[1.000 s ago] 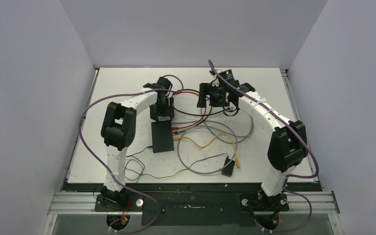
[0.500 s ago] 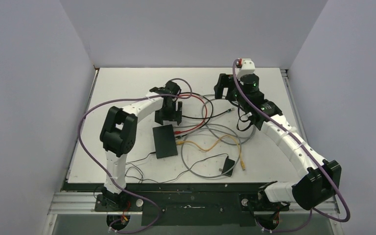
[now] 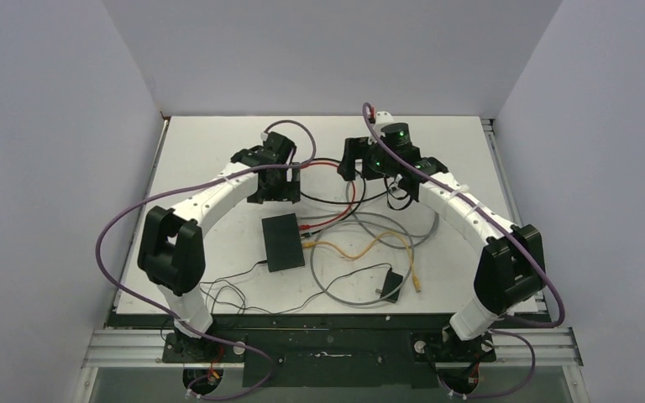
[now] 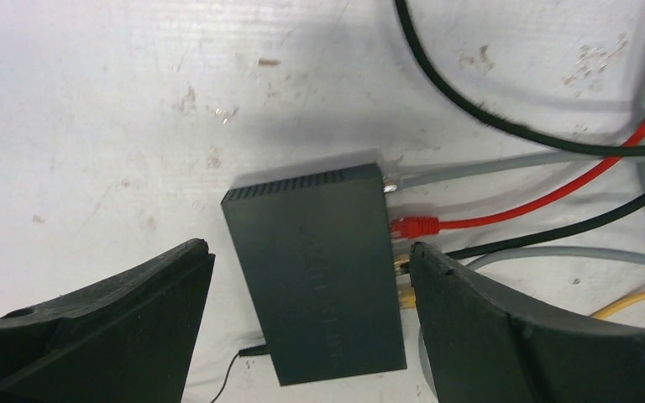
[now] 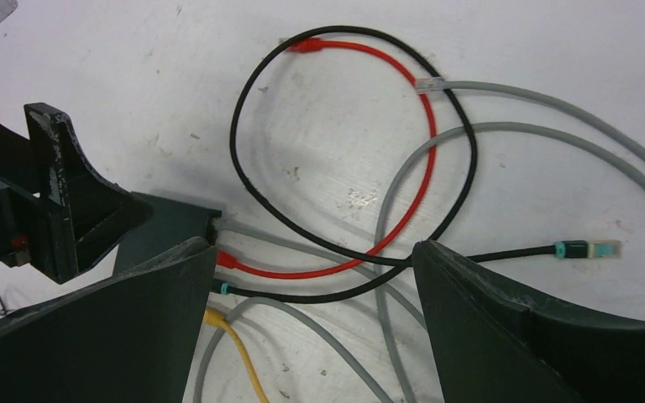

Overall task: Pull the plug from the switch port
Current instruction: Move the switch port to the center of the board.

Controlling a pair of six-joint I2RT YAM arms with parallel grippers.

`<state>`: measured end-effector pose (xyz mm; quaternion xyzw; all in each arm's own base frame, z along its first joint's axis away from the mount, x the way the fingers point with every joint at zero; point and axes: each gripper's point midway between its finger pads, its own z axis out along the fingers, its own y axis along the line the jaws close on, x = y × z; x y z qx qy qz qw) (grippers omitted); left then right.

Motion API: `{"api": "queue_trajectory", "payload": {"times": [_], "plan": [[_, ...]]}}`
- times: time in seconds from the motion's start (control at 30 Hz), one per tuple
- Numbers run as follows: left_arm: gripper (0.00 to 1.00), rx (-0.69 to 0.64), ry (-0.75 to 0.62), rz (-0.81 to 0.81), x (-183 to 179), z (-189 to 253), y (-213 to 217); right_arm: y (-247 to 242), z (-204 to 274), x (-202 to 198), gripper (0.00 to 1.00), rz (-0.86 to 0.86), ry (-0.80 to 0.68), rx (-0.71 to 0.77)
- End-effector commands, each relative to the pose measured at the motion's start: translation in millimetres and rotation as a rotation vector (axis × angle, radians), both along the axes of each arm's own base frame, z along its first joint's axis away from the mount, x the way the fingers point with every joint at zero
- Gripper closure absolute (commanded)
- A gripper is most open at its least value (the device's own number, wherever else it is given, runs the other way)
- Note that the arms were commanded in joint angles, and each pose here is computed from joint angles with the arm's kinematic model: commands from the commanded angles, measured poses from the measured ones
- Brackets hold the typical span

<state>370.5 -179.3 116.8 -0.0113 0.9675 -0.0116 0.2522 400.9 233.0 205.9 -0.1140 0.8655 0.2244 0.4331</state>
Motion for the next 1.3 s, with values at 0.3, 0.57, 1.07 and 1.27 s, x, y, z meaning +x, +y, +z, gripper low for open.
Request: {"api": "queue_trajectory", "payload": {"times": [0.3, 0.57, 1.07, 1.27], "plan": [[0.14, -0.359, 0.075, 0.225, -44, -15, 51, 103, -17, -9, 0.1, 0.402, 0.152, 0.144], [0.17, -0.665, 0.142, 0.326, -55, -45, 61, 151, -64, -27, 0.01, 0.578, 0.381, 0.206], [0.25, -0.726, 0.222, 0.362, -49, -89, 57, 164, -132, -50, 0.19, 0.618, 0.597, 0.221], [0.28, -0.744, 0.235, 0.36, -50, -94, 50, 165, -135, -61, 0.25, 0.631, 0.641, 0.257]]}}
